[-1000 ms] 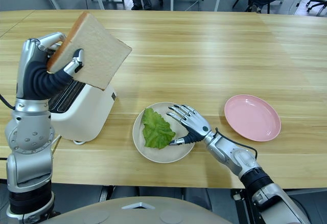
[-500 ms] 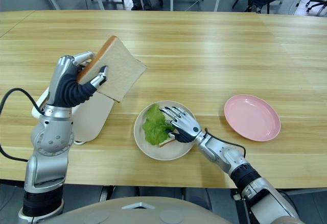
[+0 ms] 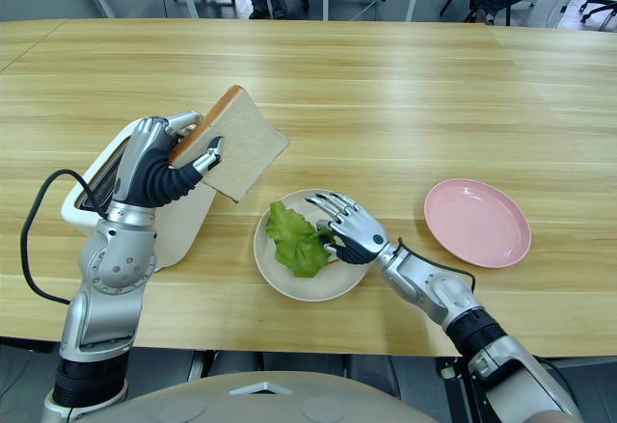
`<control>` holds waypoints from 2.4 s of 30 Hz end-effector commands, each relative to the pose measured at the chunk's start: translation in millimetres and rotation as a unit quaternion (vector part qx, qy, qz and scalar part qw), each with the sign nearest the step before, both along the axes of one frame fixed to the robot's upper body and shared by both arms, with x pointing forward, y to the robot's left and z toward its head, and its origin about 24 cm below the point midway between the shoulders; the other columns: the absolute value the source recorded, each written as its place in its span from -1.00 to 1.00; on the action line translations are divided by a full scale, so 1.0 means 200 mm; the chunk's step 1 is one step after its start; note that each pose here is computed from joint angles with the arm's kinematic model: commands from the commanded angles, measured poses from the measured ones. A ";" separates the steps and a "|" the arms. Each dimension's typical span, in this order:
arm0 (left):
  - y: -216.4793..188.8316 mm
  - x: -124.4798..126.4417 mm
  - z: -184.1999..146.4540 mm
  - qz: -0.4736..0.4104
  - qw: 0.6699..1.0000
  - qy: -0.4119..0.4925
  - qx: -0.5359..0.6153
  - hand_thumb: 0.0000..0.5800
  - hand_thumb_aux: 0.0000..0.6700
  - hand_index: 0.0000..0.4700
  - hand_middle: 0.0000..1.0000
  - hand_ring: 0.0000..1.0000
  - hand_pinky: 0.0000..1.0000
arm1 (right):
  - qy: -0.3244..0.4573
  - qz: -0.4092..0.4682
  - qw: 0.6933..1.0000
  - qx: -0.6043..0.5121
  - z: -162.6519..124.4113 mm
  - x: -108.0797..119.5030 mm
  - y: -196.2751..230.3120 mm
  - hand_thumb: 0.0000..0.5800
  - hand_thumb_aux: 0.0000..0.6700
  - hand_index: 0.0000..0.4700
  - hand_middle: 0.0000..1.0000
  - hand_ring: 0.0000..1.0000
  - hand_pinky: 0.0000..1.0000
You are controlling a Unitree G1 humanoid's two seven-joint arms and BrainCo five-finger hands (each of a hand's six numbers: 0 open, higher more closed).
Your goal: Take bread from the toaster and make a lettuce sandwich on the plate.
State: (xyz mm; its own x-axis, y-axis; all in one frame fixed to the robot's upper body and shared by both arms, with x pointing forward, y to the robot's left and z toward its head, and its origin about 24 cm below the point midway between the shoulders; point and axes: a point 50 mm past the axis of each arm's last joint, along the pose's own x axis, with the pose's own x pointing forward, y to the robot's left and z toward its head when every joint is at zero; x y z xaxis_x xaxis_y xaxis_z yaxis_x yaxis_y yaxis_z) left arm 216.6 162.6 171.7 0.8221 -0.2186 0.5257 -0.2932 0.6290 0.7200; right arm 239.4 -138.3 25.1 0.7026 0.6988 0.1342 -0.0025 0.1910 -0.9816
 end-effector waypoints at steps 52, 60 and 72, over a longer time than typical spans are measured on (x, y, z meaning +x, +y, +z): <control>-0.24 0.27 -0.52 -0.329 0.850 0.409 -0.043 1.00 1.00 0.96 1.00 1.00 1.00 | -0.078 0.132 0.988 0.016 0.27 -0.26 -0.18 -1.00 -1.00 -1.00 -1.00 -1.00 -1.00; -0.32 0.34 -0.61 -0.331 0.841 0.426 -0.042 1.00 1.00 0.96 1.00 1.00 1.00 | -0.002 0.139 0.990 -0.019 0.12 -0.25 -0.11 -1.00 -1.00 -1.00 -1.00 -1.00 -1.00; -0.38 0.31 -0.83 -0.305 0.827 0.471 -0.033 1.00 1.00 0.96 1.00 1.00 1.00 | 0.107 0.094 0.985 -0.094 -0.07 -0.16 -0.10 -1.00 -1.00 -1.00 -1.00 -1.00 -1.00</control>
State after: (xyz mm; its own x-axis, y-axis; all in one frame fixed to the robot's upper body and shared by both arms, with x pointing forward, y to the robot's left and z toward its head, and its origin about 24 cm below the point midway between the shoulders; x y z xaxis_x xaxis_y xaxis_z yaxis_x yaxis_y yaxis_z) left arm 283.7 89.9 15.1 0.6470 -0.7321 -0.2131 0.7413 0.5385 0.4006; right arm 207.2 -153.7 26.9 0.5372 0.8433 -0.0149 -0.1440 0.0742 -0.9868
